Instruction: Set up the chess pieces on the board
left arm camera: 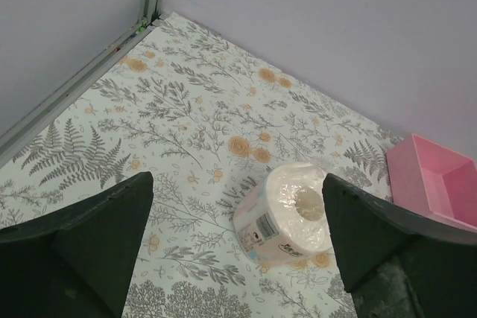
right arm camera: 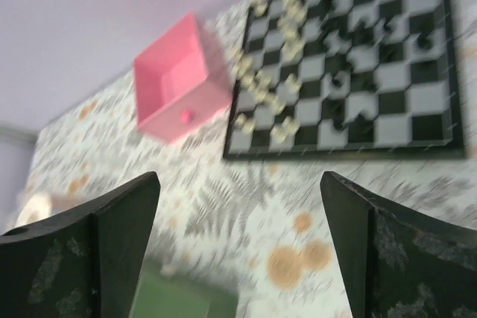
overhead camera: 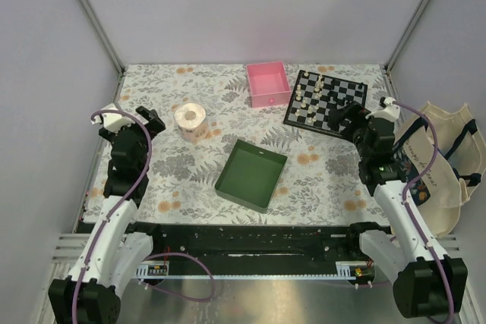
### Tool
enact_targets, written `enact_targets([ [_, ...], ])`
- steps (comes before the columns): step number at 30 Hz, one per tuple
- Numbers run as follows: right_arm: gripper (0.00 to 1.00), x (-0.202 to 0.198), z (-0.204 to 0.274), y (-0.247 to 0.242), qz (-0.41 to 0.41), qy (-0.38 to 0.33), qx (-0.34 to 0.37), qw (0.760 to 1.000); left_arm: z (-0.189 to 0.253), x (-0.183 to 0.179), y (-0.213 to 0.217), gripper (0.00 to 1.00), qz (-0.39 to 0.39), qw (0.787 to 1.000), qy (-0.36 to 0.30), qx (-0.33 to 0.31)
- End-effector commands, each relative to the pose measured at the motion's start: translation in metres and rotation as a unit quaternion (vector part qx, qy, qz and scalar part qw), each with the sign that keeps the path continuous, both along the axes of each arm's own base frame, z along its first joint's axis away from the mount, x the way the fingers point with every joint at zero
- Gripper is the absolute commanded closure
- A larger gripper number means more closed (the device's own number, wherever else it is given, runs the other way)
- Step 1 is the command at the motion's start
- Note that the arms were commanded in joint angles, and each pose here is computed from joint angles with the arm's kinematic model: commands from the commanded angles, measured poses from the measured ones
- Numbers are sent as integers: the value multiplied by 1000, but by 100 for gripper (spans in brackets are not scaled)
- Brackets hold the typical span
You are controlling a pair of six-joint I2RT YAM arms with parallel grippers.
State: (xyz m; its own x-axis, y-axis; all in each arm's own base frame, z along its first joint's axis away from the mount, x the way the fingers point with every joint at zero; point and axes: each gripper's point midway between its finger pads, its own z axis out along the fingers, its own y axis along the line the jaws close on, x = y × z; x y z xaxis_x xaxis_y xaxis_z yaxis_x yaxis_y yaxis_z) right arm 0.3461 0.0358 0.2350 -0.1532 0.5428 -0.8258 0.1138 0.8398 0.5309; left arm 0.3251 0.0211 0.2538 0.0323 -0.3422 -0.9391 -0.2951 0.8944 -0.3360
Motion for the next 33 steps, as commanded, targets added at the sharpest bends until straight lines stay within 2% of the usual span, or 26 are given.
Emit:
enact_targets([
  [1, 1, -33, -37, 67, 140, 89, 91, 982, 11, -18, 8, 1, 33, 997, -37, -55],
  [5, 1, -53, -62, 107, 192, 185, 47, 963, 15, -28, 4, 1, 29, 993, -49, -101],
  [6, 1, -58, -69, 113, 199, 204, 49, 957, -6, -36, 3, 1, 42, 990, -3, -131],
  [7, 1, -62, -77, 121, 205, 220, 59, 952, -9, -39, 3, 1, 50, 987, 5, -150],
  [14, 1, -93, -128, 188, 263, 305, 105, 909, 8, -34, -20, 1, -38, 994, 2, -103],
  [16, 1, -99, -139, 206, 268, 328, 111, 899, 10, -32, -28, 1, -60, 993, 23, -96],
  [20, 1, -105, -151, 246, 285, 349, 145, 881, 2, -26, -41, 1, -93, 989, 61, -93],
  [23, 1, -102, -144, 285, 317, 335, 152, 874, 6, -26, -48, 1, -115, 988, 52, -89],
  [29, 1, -72, -127, 357, 366, 317, 152, 862, 14, -24, -65, 1, -165, 981, 50, -90],
  [33, 1, -57, -108, 372, 386, 297, 139, 862, 14, -21, -77, 1, -197, 975, 52, -94],
])
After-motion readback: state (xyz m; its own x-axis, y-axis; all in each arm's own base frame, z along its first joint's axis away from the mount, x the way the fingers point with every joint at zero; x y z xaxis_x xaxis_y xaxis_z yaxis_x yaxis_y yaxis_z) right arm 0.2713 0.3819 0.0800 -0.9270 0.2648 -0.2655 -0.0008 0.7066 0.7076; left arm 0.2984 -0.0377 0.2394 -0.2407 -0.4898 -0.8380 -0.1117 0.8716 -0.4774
